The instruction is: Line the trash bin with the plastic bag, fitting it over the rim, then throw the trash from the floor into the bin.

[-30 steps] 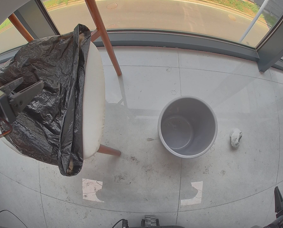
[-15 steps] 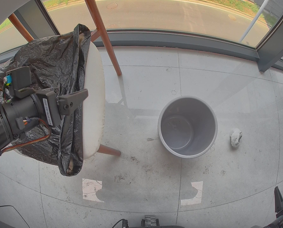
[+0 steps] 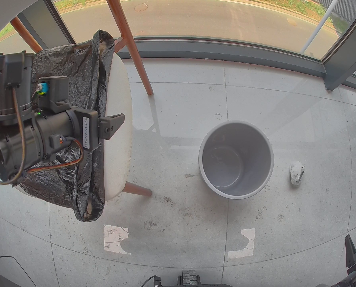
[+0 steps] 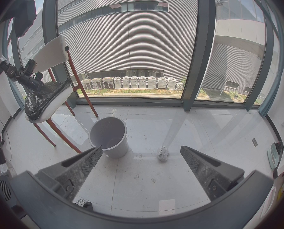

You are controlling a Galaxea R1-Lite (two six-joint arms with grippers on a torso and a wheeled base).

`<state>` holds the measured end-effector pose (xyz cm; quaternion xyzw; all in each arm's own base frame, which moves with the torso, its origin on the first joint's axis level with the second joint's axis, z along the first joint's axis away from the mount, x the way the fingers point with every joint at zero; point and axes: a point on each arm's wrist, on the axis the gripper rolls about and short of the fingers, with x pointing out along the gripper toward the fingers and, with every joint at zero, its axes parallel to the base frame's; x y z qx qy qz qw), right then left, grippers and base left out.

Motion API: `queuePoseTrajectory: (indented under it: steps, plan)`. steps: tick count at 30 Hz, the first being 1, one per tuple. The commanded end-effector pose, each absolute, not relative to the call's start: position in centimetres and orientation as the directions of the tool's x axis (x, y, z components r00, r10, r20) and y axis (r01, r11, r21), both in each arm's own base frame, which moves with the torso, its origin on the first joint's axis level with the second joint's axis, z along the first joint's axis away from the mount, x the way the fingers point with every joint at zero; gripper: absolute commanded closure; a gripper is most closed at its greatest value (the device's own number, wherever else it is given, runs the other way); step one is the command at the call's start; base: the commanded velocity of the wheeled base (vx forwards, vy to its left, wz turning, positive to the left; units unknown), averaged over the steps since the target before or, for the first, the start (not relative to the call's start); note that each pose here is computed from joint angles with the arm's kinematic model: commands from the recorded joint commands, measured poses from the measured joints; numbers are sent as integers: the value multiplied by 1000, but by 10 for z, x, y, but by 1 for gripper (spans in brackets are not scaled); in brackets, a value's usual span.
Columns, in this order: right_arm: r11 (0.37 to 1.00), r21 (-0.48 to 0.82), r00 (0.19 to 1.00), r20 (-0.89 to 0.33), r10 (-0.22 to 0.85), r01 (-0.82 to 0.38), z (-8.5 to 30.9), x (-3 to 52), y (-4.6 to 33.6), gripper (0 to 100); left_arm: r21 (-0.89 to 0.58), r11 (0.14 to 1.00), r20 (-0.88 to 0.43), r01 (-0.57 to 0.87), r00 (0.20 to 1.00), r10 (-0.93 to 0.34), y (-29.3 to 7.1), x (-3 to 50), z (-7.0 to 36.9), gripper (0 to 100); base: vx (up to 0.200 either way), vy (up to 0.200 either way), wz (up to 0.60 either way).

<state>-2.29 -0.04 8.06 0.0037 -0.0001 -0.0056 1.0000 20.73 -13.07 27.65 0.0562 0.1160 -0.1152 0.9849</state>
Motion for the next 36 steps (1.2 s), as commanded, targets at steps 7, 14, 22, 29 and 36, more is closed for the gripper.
queuePoseTrajectory:
  steps: [7,14,22,29,36]
  plan:
    - [1000,8,1000,-5,-11,11,75,-23,0,0,115,978,-257,177,956,-143,-126,236,274,0,0,0,0]
    - [1000,6,1000,-5,-11,11,75,-23,0,0,110,979,-246,169,959,-138,-130,249,266,0,0,0,0]
    - [1000,8,1000,-3,-11,11,76,-23,0,0,115,981,-250,159,960,-126,-131,257,260,100,0,0,0]
    - [1000,8,1000,-3,-11,11,76,-23,0,0,115,984,-247,139,963,-107,-126,261,260,100,0,0,0]
    - [1000,9,1000,-3,-11,11,76,-23,0,0,109,983,-244,145,963,-115,-124,257,263,100,0,0,0]
